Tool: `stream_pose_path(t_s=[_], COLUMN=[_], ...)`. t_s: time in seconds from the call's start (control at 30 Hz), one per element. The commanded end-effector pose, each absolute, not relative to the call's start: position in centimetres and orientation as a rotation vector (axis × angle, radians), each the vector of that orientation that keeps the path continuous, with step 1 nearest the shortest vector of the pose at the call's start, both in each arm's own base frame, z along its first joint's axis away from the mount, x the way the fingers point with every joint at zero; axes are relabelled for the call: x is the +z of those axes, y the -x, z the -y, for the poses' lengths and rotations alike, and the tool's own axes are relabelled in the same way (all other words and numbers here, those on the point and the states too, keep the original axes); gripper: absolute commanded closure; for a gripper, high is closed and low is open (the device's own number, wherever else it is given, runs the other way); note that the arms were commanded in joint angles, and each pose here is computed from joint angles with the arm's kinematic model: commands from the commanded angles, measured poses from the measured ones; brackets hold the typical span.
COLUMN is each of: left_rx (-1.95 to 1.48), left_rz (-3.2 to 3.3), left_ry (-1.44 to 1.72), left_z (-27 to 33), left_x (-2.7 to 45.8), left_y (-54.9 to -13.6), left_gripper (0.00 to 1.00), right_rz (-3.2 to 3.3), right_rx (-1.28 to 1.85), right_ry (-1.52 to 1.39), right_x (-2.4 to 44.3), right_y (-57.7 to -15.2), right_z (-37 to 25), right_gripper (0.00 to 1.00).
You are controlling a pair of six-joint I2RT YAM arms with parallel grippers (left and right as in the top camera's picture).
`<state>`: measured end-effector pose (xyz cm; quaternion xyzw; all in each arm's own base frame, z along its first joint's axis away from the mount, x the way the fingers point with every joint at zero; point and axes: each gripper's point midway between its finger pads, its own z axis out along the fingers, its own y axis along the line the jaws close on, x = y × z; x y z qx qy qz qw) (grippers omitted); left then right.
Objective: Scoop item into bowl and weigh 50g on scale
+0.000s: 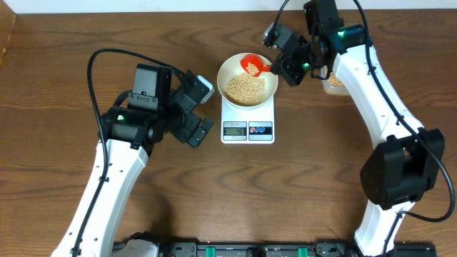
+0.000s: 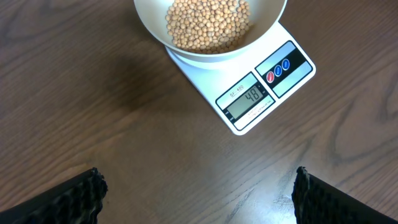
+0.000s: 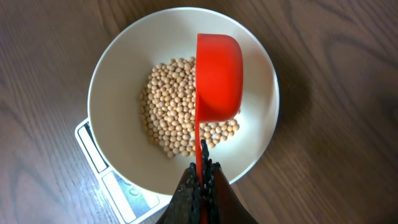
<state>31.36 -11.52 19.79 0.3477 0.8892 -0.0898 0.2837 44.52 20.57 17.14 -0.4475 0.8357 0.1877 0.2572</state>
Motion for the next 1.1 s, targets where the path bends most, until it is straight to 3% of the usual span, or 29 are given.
stream_pose_path(t_s=[0.0, 0.6, 1.07], left_rx=[-0.239, -0.24, -0.239], left_rz=[-2.389, -2.389, -2.389], left_ry=[-0.916, -0.916, -0.916], left_z=[11.4, 11.4, 11.4], left_x=[19.7, 19.7, 19.7], left_y=[-31.5, -31.5, -31.5], left_gripper=[0.02, 0.02, 0.02], right_rz=[-2.198, -2.16, -2.169], right_rx=[0.482, 0.393, 0.642], right_ry=[1.259, 1.339, 1.192], right_x=[18.7, 18.4, 19.9], right_y=[-44.5, -44.7, -44.3], right_z=[-20.9, -20.9, -21.7], right_gripper=[0.99, 0.99, 0.99])
